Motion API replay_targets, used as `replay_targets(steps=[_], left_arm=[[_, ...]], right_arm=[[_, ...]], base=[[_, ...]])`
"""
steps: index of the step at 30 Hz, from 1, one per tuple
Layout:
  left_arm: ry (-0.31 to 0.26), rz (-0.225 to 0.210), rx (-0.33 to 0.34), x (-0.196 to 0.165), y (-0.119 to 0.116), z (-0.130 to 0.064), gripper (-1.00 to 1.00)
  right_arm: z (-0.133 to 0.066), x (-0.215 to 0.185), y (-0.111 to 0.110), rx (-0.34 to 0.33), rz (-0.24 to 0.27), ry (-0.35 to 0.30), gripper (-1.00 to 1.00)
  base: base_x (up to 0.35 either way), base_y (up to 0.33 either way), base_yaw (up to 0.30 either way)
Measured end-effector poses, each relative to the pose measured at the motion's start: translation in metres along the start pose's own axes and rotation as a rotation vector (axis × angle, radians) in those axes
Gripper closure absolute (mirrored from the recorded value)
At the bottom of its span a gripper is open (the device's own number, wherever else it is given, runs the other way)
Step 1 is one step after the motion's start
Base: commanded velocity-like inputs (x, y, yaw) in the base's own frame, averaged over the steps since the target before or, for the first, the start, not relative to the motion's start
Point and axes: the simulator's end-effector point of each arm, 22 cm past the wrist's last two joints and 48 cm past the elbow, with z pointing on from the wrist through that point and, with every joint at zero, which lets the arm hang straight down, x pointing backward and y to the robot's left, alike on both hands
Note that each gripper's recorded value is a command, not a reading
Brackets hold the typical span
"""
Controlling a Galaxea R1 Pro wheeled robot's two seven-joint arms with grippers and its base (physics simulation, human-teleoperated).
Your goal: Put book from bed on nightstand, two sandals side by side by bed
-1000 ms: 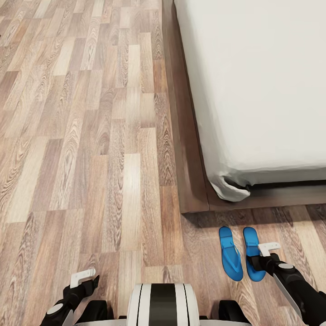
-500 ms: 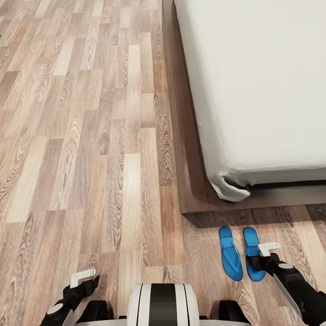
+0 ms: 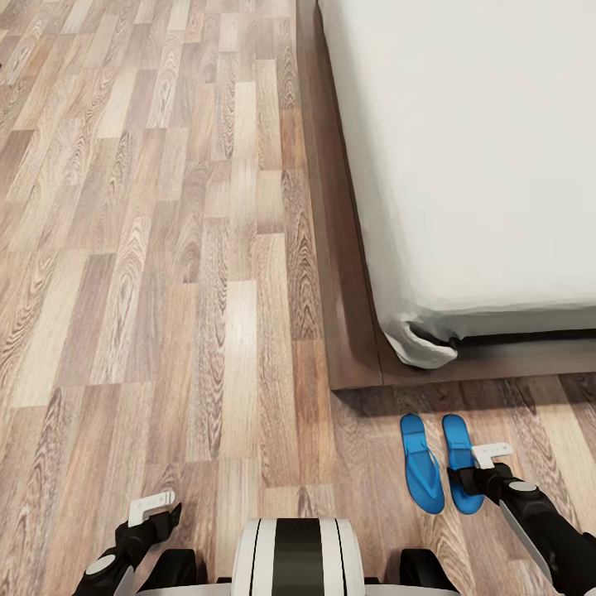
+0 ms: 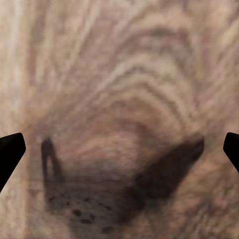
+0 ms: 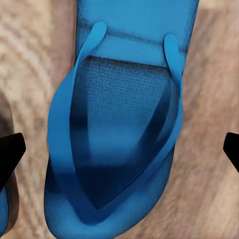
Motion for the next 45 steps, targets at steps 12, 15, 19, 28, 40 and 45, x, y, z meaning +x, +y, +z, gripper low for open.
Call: replay_targets(steps=[12,15,19,28,40,45], left_arm=[[0.000,0.000,0.000,0.000,0.000,0.000,-1.00],[-0.004,-0.001,0.001,-0.002,0.000,-0.001,-1.00],[-0.020,-0.003,0.004,-0.010,-0.001,-0.004,-1.00],[-0.055,-0.007,0.011,-0.027,-0.004,-0.011,-1.00],[-0.100,-0.013,0.023,-0.049,-0.009,-0.021,-1.00],[-0.119,-0.017,0.026,-0.058,-0.010,-0.026,-1.00]], right_arm=[[0.000,0.000,0.000,0.000,0.000,0.000,-1.00],[-0.001,-0.002,-0.001,0.001,0.001,-0.004,-1.00],[-0.006,-0.009,-0.003,0.003,0.003,-0.020,-1.00],[-0.018,-0.025,-0.007,0.010,0.009,-0.055,-1.00],[-0.035,-0.047,-0.013,0.010,0.023,-0.105,-1.00],[-0.045,-0.063,-0.016,0.009,0.034,-0.143,-1.00]], base=[[0.000,0.000,0.000],[0.000,0.000,0.000],[0.000,0.000,0.000],[0.000,0.000,0.000],[0.000,0.000,0.000],[0.000,0.000,0.000]])
